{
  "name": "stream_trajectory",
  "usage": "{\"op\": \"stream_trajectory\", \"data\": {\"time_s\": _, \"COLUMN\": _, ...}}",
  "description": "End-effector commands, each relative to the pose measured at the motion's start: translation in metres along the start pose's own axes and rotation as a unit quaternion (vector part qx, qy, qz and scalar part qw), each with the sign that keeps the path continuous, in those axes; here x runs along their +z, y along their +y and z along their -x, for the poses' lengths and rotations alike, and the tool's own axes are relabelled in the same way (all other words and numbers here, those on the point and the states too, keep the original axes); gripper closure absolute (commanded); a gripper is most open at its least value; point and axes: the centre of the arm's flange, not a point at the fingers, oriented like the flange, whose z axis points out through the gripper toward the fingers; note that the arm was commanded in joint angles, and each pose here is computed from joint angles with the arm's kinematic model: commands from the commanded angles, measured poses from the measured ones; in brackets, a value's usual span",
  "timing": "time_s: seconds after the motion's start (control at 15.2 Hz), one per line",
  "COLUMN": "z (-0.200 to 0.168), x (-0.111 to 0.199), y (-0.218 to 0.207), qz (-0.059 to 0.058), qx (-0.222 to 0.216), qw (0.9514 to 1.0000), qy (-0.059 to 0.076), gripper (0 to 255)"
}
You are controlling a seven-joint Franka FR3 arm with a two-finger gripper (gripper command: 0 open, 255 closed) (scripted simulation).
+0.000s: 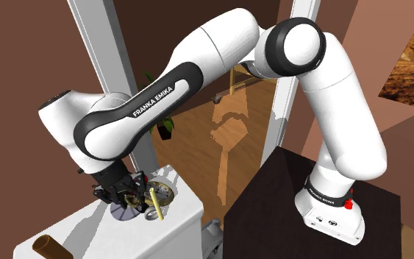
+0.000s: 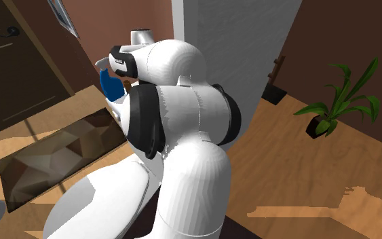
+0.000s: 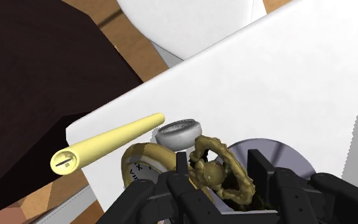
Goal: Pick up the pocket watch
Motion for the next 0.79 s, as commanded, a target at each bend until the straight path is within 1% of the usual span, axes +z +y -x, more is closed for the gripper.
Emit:
{"op": "stream_trajectory", "data": {"time_s": 0.0, "z": 0.001, "x": -0.005, "y": 0.001, "qz": 0.0, "qx": 0.0, "qw": 1.0, "qy": 0.0, "gripper": 255}}
{"op": "stream_trajectory", "data": {"time_s": 0.73, "z": 0.007, "x": -0.061, "y": 0.013, "qz": 0.0, "qx": 0.0, "qw": 1.0, "qy": 0.0, "gripper": 255}}
